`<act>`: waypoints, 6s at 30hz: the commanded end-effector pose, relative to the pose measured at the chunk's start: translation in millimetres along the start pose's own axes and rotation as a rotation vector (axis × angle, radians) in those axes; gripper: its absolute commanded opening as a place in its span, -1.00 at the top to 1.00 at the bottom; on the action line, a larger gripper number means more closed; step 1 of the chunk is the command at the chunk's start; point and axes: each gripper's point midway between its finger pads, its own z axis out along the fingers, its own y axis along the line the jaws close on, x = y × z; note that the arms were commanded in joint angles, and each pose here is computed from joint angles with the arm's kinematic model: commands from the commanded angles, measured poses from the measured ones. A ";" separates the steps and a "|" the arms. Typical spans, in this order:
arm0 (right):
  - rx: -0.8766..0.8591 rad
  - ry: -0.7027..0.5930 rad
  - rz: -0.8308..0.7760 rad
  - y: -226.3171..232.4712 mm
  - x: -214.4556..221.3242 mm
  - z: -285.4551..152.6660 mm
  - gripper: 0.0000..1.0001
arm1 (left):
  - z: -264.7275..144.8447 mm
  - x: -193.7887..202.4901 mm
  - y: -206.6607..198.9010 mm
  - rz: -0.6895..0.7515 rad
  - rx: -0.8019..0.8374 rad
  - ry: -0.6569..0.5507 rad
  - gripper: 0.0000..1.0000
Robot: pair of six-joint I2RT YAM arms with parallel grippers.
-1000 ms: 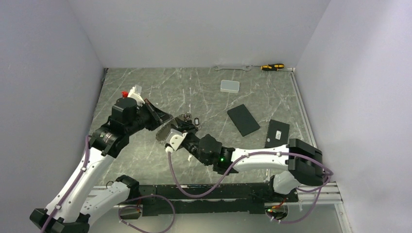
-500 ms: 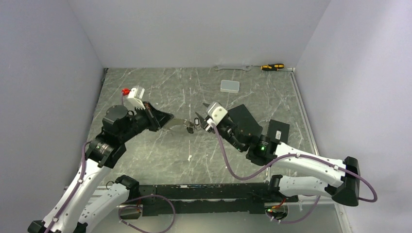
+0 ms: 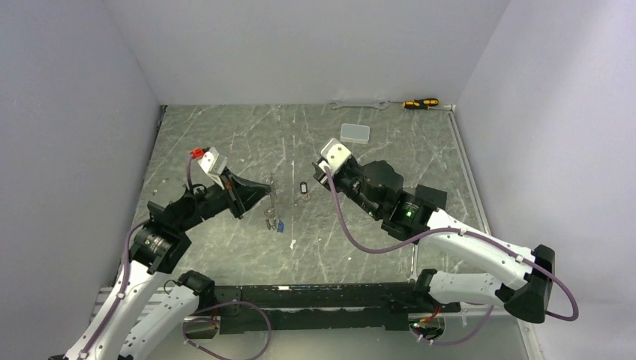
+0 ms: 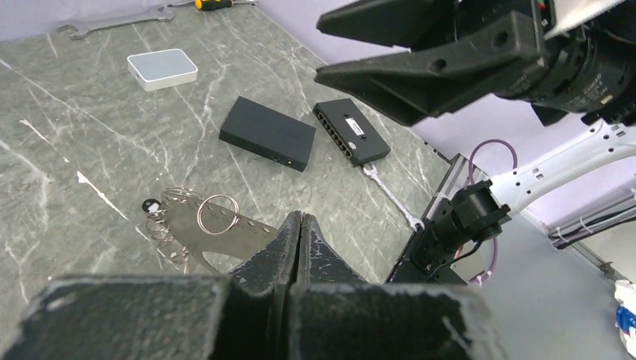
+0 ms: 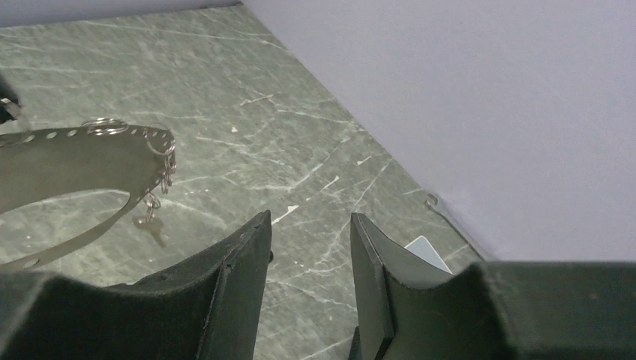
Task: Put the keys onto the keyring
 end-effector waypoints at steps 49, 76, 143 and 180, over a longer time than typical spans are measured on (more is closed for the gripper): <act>-0.721 -0.215 0.341 109.8 -48.9 -14.8 0.23 | 1.8 -6.0 -41.3 0.157 0.296 -0.083 1.00; -0.776 -0.205 0.350 120.3 -40.7 -8.3 0.69 | -1.1 -5.8 -46.3 0.161 0.322 -0.090 1.00; -0.939 -0.303 0.263 127.5 -40.0 -67.4 1.00 | -20.5 14.7 -77.5 0.259 0.547 0.126 0.02; -0.977 -0.375 0.397 129.9 -58.1 -58.7 1.00 | -9.0 22.3 -69.0 0.220 0.546 0.082 0.33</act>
